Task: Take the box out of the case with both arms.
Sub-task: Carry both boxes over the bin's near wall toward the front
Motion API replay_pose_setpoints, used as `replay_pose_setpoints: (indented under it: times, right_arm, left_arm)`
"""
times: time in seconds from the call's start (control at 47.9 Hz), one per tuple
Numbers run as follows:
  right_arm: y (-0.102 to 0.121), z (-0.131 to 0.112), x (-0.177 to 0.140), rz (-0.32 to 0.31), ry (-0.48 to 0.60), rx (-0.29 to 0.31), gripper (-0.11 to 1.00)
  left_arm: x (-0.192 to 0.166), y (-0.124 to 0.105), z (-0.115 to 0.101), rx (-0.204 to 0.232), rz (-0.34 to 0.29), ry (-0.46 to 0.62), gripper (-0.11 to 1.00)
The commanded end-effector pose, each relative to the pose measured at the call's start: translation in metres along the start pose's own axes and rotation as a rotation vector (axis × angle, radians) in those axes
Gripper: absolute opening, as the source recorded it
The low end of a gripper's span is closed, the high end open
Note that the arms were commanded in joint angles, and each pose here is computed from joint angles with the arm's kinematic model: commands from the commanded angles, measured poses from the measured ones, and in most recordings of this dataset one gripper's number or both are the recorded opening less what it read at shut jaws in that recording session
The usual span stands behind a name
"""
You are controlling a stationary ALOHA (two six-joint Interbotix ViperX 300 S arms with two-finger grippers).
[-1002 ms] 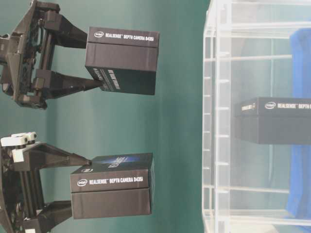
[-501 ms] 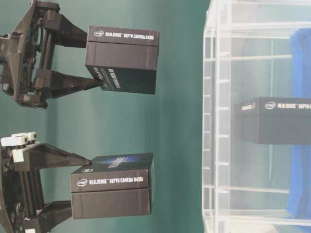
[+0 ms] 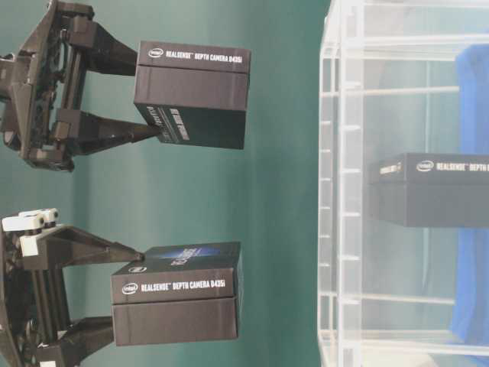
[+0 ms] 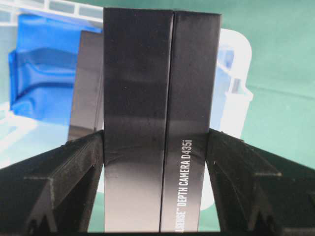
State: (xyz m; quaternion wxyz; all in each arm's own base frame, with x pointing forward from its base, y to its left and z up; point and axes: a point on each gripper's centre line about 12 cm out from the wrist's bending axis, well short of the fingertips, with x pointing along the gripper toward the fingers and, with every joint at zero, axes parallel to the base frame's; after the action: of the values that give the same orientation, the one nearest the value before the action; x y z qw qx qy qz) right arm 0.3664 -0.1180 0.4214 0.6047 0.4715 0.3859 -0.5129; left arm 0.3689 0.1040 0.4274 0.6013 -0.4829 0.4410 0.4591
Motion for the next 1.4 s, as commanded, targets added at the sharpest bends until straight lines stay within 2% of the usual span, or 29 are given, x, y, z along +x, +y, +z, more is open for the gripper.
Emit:
replay_pose_setpoints:
  times: [0.0,0.292,0.585,0.752,1.253,1.378]
  right_arm:
    - [-0.008,0.003,-0.025,0.061,-0.021,0.012,0.67]
    - [-0.008,-0.003,-0.026,0.049,-0.009,0.008,0.67]
    - [-0.003,-0.027,-0.03,0.045,0.011,0.02,0.67]
    - [-0.001,-0.049,-0.036,0.039,0.026,-0.001,0.67]
    - [0.001,-0.125,-0.053,0.027,0.071,-0.073,0.67]
    - [0.0,-0.144,-0.057,0.026,0.08,-0.07,0.67]
  left_arm:
    - [-0.016,0.005,0.001,-0.005,-0.041,-0.016,0.63]
    - [-0.017,0.004,-0.001,0.001,-0.045,-0.017,0.63]
    - [-0.021,0.004,-0.017,0.032,-0.026,0.009,0.63]
    - [-0.022,-0.004,-0.044,0.052,-0.03,0.025,0.63]
    - [-0.027,-0.019,-0.137,-0.018,-0.033,0.075,0.63]
    - [-0.028,-0.02,-0.157,-0.036,-0.031,0.084,0.63]
